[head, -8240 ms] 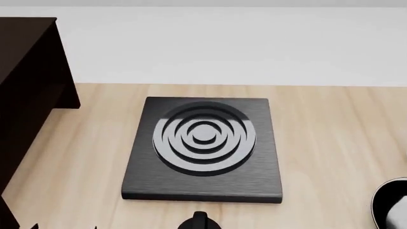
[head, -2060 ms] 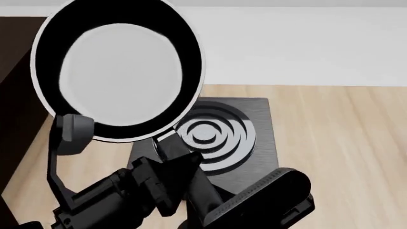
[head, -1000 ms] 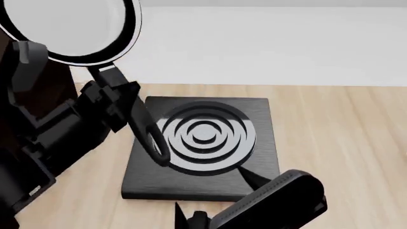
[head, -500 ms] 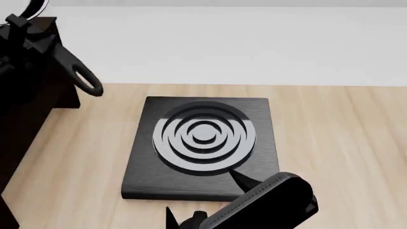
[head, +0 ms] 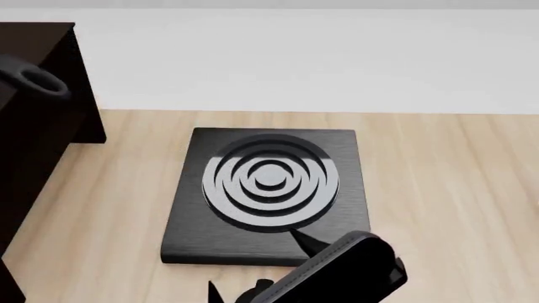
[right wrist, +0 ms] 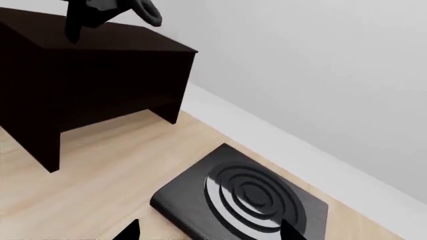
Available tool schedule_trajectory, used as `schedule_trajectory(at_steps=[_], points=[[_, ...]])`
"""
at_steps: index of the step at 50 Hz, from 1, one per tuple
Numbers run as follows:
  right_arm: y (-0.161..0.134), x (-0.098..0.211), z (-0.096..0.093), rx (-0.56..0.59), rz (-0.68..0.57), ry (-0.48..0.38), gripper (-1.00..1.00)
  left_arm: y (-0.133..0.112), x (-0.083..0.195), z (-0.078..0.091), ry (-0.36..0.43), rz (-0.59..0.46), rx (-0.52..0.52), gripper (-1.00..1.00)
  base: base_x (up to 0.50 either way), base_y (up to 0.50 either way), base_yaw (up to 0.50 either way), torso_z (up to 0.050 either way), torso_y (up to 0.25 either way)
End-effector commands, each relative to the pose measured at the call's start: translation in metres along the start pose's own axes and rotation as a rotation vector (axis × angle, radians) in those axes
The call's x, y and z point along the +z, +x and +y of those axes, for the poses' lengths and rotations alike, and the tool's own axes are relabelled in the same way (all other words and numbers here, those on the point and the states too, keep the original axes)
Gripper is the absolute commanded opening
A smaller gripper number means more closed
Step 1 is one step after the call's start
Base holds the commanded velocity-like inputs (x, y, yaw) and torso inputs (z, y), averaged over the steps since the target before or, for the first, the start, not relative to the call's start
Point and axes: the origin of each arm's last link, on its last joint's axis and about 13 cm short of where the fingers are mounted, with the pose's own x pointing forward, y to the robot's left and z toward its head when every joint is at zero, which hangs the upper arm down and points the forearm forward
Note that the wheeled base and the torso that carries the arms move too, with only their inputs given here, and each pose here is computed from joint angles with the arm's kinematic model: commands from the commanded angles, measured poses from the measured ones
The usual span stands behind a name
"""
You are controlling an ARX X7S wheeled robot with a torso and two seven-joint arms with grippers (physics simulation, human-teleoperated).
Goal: Put the frying pan on the cabinet shelf.
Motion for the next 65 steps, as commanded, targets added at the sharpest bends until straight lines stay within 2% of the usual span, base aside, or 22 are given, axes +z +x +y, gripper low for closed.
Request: schedule_trajectory(at_steps=[1,10,21,39,40,49,54,65], points=[[0.000,-0.002,0.002,0.005,0.007,-0.001,1.00,-0.010,0.012,0.003,-0.127,-0.047,-0.085,-1.00,0.00,0.00,0.00,0.000,0.000],[0.002,-0.004,0.003,0.013,0.009,0.005,1.00,-0.018,0.010,0.017,-0.158,-0.068,-0.100,-1.00,0.00,0.00,0.00,0.000,0.002],[0.002,-0.006,0.004,0.010,0.014,0.005,1.00,-0.024,0.005,0.045,-0.160,-0.094,-0.098,-1.00,0.00,0.00,0.00,0.001,0.002],[0.004,-0.009,0.007,0.020,0.019,0.012,1.00,-0.031,0.005,0.063,-0.150,-0.139,-0.092,-1.00,0.00,0.00,0.00,0.000,0.001],[0.004,-0.010,0.007,0.020,0.019,0.012,1.00,-0.032,0.005,0.062,-0.146,-0.138,-0.097,1.00,0.00,0.00,0.00,0.000,0.000],[0.004,-0.011,0.007,0.019,0.022,0.016,1.00,-0.035,0.004,0.060,-0.131,-0.138,-0.105,1.00,0.01,0.00,0.00,0.000,0.000],[0.004,-0.013,0.008,0.020,0.024,0.019,1.00,-0.037,0.001,0.057,-0.094,-0.132,-0.114,1.00,0.00,0.00,0.00,0.000,0.000],[0.004,-0.014,0.007,0.017,0.024,0.026,1.00,-0.040,-0.001,0.062,-0.083,-0.124,-0.112,1.00,0.00,0.00,0.00,0.000,0.001]])
